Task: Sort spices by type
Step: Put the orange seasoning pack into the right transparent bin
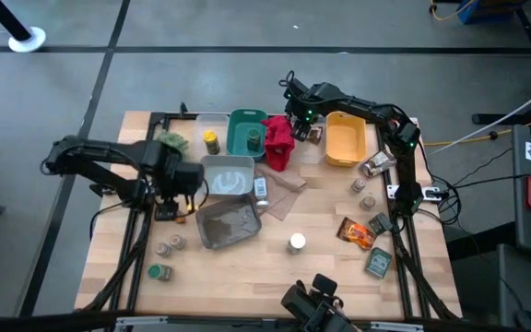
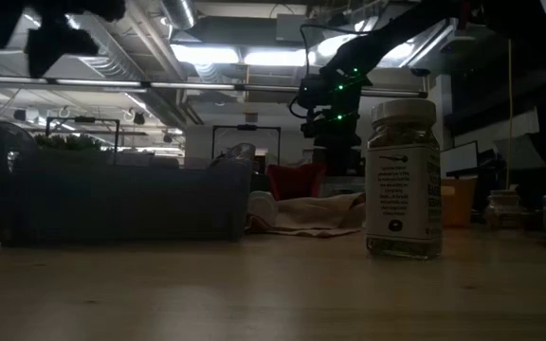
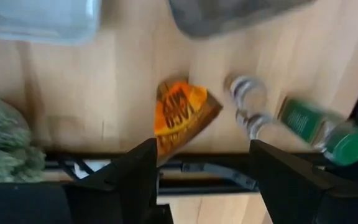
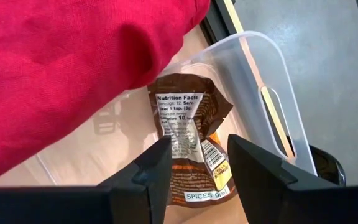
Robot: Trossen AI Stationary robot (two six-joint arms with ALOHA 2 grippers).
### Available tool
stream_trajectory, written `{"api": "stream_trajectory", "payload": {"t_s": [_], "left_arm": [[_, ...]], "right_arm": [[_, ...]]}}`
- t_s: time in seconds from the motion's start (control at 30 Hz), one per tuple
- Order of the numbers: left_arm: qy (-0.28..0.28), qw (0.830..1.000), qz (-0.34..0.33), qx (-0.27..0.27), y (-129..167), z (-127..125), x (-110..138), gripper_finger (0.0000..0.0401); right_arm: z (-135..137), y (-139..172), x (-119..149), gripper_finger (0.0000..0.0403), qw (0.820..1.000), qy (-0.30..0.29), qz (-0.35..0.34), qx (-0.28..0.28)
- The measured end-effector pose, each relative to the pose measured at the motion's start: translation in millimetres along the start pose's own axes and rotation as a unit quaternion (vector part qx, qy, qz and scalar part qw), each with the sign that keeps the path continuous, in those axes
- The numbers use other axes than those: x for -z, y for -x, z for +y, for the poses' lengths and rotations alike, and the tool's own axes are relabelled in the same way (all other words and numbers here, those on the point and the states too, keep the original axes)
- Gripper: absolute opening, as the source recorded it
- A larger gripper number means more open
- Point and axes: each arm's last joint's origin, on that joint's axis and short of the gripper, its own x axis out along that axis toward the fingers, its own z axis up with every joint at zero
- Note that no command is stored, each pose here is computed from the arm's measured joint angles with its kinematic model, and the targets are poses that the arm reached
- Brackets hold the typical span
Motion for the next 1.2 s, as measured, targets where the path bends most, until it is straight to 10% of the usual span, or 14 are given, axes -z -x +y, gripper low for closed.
{"api": "stream_trajectory", "payload": {"t_s": [0.83,1.2], "left_arm": [[-0.052,0.997,0.026,-0.050,-105.9,1.5,3.0,0.0241],[-0.032,0.998,0.012,-0.048,-134.1,6.4,6.6,0.0216]], "right_arm": [[-0.7,3.0,-0.3,0.0158,1.000,0.000,0.000,0.000],[-10.8,71.8,-1.8,0.0158,0.998,-0.004,-0.065,0.014]]}}
